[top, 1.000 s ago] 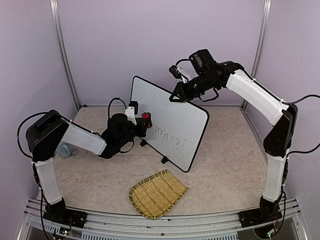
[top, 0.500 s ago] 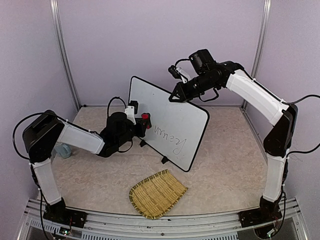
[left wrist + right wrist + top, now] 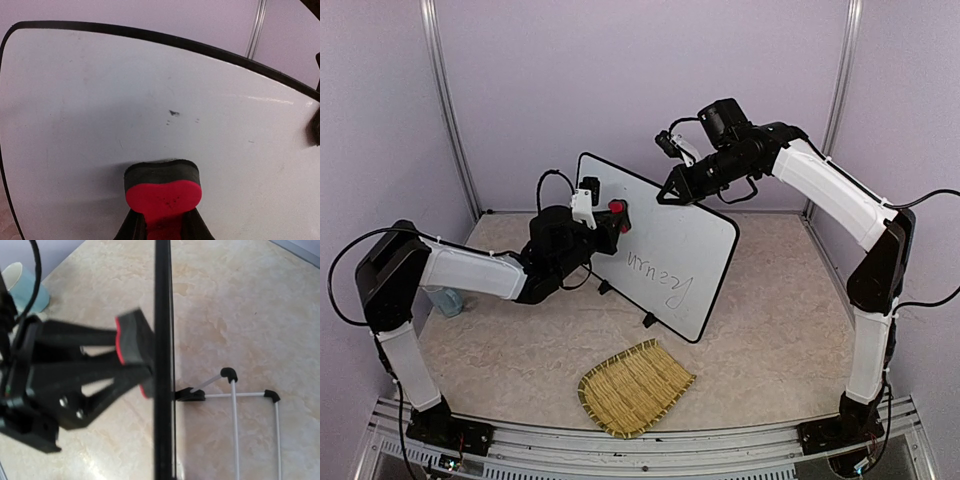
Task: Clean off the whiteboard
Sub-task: Erase the center of the whiteboard.
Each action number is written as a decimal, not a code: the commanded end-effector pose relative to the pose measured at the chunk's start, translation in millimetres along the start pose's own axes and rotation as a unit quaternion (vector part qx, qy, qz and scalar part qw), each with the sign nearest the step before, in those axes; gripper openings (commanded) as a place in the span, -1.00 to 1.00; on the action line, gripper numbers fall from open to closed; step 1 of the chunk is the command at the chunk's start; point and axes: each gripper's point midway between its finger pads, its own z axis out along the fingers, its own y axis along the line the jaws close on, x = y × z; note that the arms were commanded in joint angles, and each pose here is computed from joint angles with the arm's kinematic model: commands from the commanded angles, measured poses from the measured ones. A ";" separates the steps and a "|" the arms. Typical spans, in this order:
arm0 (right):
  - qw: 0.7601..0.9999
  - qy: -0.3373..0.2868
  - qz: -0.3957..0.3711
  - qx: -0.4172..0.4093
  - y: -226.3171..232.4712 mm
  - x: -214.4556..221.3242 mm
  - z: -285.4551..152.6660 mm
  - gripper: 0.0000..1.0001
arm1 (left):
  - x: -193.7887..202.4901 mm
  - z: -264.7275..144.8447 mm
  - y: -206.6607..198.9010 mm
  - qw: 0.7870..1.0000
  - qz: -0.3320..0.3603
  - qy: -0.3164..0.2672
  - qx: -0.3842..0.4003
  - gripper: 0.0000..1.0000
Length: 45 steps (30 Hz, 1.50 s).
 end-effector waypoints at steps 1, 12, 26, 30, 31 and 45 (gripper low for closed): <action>0.991 0.063 0.010 -0.116 58.9 34.2 19.7 -1.00 | 56.8 -4.8 -7.9 0.998 0.017 0.058 0.001 -0.61; 0.991 0.062 0.008 -0.116 61.7 33.9 17.5 -1.00 | 112.7 -23.5 7.5 0.994 -0.002 0.108 -0.022 -0.62; 0.991 0.063 0.006 -0.116 64.2 35.0 17.4 -1.00 | 74.9 -9.8 1.6 0.997 0.001 0.075 -0.015 -0.62; 0.991 0.063 0.005 -0.116 64.7 35.1 17.7 -1.00 | 33.1 -6.3 -3.8 0.999 -0.001 0.037 -0.010 -0.61; 0.991 0.064 0.006 -0.115 64.2 35.4 18.0 -1.00 | 23.3 -6.4 -4.9 1.000 -0.003 0.028 -0.009 -0.61; 0.991 0.065 0.004 -0.113 62.9 35.9 19.8 -1.00 | 6.3 -9.8 -10.8 1.000 -0.008 0.006 -0.005 -0.60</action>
